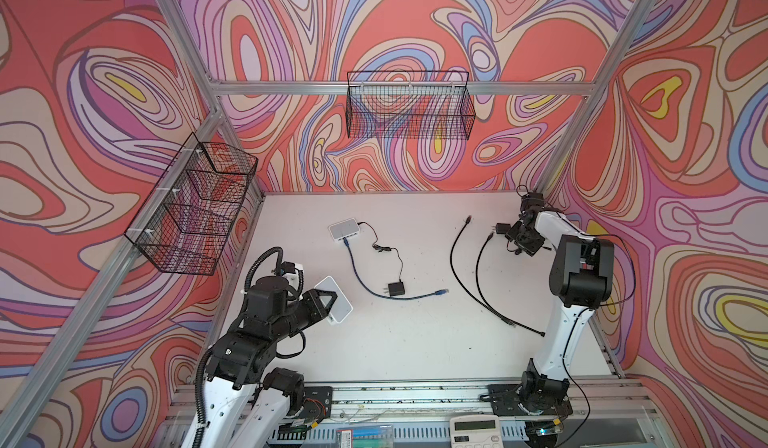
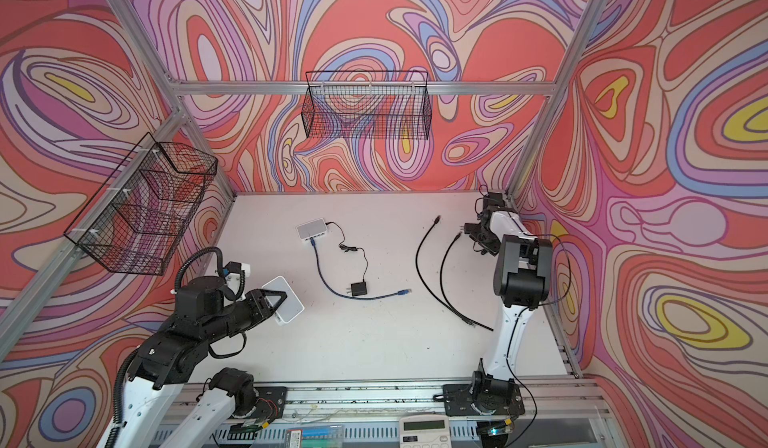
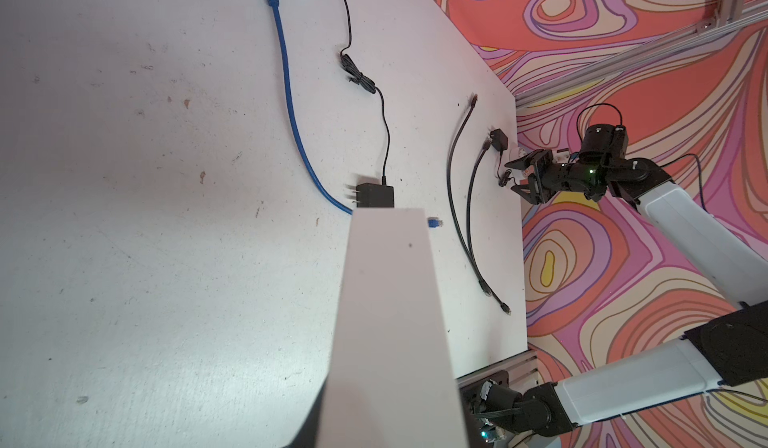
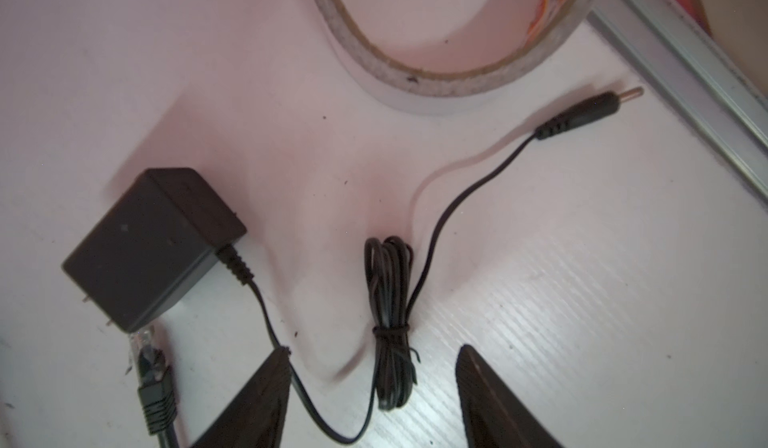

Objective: Insert the plug into the switch port
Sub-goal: 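Lower the right gripper and grasp the coiled cord of the black power adapter, then carry the black power adapter with the right gripper toward the held switch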

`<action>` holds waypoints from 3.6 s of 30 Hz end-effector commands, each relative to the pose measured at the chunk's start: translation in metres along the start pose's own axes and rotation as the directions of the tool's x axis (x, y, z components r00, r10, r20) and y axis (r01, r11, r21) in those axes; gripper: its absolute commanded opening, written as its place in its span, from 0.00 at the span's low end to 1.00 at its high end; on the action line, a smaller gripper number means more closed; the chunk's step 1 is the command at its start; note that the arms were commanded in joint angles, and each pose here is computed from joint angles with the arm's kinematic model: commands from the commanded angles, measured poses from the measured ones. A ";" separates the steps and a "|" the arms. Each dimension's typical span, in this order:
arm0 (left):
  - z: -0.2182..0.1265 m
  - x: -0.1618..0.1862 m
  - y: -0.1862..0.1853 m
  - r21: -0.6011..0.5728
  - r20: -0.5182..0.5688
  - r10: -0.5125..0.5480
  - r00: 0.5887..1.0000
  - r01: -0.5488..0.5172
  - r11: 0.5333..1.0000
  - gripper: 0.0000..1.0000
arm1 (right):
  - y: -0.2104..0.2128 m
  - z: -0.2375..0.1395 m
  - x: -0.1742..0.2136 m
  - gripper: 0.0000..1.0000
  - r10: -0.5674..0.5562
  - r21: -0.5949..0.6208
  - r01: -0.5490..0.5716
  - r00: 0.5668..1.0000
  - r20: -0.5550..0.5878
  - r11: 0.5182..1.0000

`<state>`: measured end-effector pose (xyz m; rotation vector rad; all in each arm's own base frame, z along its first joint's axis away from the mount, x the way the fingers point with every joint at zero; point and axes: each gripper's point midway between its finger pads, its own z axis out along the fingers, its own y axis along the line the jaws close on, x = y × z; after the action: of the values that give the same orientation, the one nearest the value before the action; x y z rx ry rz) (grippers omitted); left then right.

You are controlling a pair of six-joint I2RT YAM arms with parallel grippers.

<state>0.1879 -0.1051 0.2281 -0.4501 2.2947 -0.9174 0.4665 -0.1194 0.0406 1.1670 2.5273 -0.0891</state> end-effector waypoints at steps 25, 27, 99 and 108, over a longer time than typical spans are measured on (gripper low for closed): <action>-0.021 0.002 -0.002 0.009 0.040 0.006 0.999 -0.007 1.000 0.00 | 0.001 0.006 0.013 0.00 -0.009 -0.122 0.001 0.998 -0.062 0.993; -0.021 0.002 -0.003 0.013 0.037 0.004 0.999 -0.005 1.000 0.00 | 0.004 -0.008 0.012 0.00 -0.015 -0.155 0.008 0.999 -0.046 0.988; 0.035 0.006 0.023 -0.003 -0.007 -0.063 0.998 0.063 0.998 0.00 | 0.085 -0.162 0.414 0.16 -0.968 -0.086 0.992 0.107 0.228 0.090; 0.056 0.005 0.018 0.038 -0.045 -0.093 0.995 0.095 0.995 0.00 | 0.081 -0.179 0.420 0.37 -0.953 -0.190 0.977 0.142 0.269 0.093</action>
<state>0.2102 -0.1172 0.1713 -0.5501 2.3674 -0.9695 0.2298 0.2712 0.0633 -0.8866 2.5783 -0.1148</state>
